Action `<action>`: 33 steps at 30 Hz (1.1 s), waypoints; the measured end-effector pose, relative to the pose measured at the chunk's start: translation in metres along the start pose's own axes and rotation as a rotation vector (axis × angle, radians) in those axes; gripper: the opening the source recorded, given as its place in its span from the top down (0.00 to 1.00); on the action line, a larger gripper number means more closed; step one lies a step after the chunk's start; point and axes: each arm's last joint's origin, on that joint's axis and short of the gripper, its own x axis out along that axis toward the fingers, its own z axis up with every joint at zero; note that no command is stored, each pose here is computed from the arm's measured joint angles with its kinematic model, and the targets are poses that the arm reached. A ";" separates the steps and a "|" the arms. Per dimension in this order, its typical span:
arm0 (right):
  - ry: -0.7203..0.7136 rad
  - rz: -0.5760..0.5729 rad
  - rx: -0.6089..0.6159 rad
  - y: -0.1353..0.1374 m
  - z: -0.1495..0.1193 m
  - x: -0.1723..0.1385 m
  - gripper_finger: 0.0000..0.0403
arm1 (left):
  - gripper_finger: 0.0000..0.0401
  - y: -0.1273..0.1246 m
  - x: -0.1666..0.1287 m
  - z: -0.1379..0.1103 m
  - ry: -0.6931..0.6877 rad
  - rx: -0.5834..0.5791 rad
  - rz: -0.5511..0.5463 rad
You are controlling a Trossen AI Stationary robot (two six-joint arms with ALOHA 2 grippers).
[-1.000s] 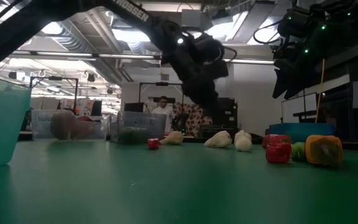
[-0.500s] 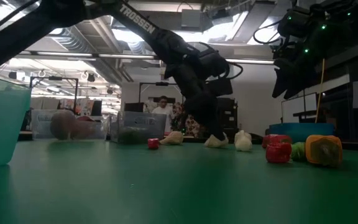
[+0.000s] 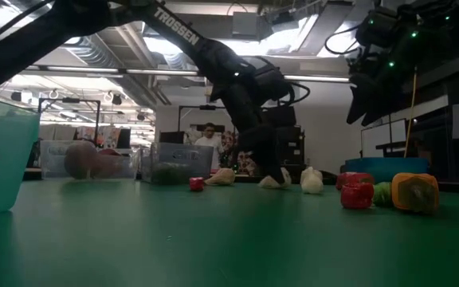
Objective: Sort produce into baskets
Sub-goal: Put the garlic into the green bin
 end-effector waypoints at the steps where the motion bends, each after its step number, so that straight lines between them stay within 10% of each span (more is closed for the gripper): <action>1: -0.009 0.001 0.001 0.000 0.001 0.000 0.13 | 0.53 -0.001 0.000 0.000 0.002 -0.009 -0.001; 19: -0.027 0.002 0.004 0.000 0.003 0.000 0.13 | 0.61 -0.033 -0.005 0.020 0.005 -0.001 0.047; 33: -0.018 0.008 0.004 0.000 0.002 0.000 0.13 | 0.61 -0.080 -0.098 0.051 -0.041 0.000 0.012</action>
